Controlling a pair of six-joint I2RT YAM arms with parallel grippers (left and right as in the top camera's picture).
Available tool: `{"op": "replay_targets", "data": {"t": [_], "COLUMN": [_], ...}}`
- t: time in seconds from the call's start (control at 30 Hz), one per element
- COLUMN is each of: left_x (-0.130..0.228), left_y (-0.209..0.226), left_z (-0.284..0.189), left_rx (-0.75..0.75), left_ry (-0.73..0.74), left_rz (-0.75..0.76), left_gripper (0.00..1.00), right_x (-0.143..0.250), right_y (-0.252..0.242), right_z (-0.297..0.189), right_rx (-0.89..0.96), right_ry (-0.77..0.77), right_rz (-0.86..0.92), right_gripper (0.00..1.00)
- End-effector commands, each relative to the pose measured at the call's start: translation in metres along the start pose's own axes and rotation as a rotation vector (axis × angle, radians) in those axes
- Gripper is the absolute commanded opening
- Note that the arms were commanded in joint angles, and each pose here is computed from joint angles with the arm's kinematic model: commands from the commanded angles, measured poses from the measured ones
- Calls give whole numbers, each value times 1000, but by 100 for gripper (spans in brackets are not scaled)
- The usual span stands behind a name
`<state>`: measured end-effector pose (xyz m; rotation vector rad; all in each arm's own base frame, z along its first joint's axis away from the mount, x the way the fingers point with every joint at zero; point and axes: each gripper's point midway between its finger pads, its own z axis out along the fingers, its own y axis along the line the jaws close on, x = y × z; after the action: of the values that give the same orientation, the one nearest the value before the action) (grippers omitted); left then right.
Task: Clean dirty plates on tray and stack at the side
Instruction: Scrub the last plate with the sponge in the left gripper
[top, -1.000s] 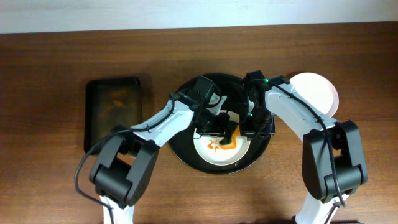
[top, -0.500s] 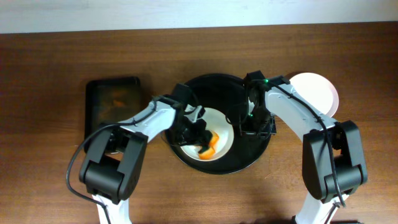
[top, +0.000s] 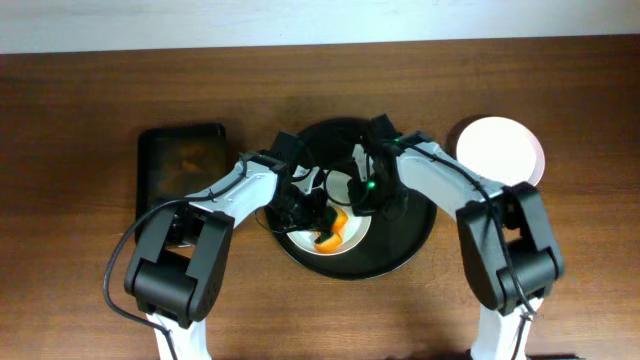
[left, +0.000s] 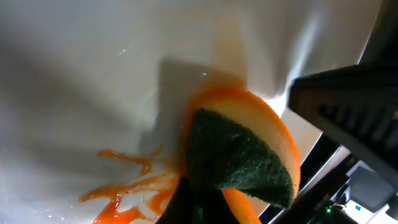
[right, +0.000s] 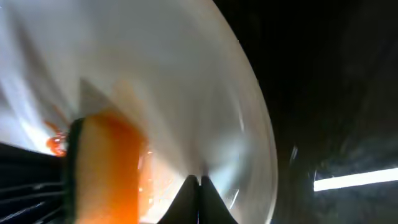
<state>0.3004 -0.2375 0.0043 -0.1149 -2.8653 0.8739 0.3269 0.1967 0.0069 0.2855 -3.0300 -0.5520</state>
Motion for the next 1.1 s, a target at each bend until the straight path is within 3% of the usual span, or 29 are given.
{"op": "replay_targets", "data": {"t": [0.0,0.33,0.53,0.67,0.8,0.93,1.07], "left_x": [-1,-35,-73,-116,-94,-79,-65], "left_y": [39,109,86,41,9,5,-3], "left_z": [8,-34,-42,-104,-162,-142,-109], "left_rx": [-159,-263,-174,-143,-150,-184,-417], "left_ry": [-18,-156,-284,-491,-576,-510,-497], "left_rz": [-14,-165,-91,48,85,114,248], "left_gripper": [0,0,0,0,0,0,0], "right_x": [11,25,26,27,27,27,28], "right_y": [-16,-52,-53,-52,-53,-53,-53], "right_z": [16,12,12,12,12,12,12], "right_rx": [73,162,163,163,164,164,164], "right_ry": [54,114,121,123,125,125,130], "right_rz": [26,134,136,136,138,138,139], "right_gripper": [4,4,4,4,4,4,4]}}
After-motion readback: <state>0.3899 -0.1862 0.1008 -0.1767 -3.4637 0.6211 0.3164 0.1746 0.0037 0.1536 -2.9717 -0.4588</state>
